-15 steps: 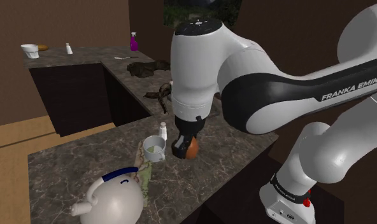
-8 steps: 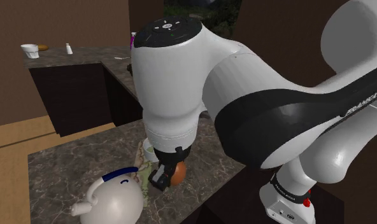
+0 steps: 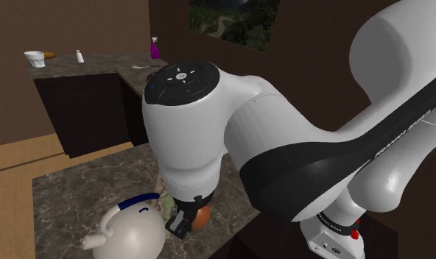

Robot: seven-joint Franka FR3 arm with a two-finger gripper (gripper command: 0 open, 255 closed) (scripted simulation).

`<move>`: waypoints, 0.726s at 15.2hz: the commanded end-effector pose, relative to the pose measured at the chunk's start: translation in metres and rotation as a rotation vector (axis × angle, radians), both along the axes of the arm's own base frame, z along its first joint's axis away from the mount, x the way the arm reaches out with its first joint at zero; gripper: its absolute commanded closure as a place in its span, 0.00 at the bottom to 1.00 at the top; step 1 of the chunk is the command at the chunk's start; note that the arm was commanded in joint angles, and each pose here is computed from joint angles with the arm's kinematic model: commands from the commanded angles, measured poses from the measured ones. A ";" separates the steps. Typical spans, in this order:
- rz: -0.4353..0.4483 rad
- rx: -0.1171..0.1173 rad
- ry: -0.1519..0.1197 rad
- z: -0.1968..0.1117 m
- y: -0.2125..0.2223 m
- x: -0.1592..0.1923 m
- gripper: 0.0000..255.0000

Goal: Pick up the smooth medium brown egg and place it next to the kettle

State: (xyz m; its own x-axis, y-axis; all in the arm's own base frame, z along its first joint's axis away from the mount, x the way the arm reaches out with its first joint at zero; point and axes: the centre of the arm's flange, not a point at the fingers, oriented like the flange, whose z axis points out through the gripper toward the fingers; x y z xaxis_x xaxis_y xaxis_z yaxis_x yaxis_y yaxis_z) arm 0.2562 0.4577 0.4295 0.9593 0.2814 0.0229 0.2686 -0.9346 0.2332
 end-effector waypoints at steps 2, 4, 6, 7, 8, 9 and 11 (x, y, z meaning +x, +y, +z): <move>0.000 0.000 0.000 -0.015 0.000 0.000 1.00; 0.000 0.000 0.000 -0.026 0.000 0.000 1.00; 0.000 0.000 0.000 -0.036 0.000 0.000 1.00; 0.000 0.000 0.000 -0.042 0.000 0.000 1.00; 0.000 0.000 0.000 -0.047 0.000 0.000 1.00; 0.000 0.000 0.000 -0.052 0.000 0.000 1.00; 0.000 0.000 0.000 -0.063 0.000 0.000 1.00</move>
State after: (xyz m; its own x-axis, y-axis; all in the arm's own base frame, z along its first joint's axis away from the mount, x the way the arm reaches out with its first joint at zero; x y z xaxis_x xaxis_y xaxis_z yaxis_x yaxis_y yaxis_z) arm 0.2564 0.4587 0.3723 0.9593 0.2814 0.0229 0.2686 -0.9346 0.2330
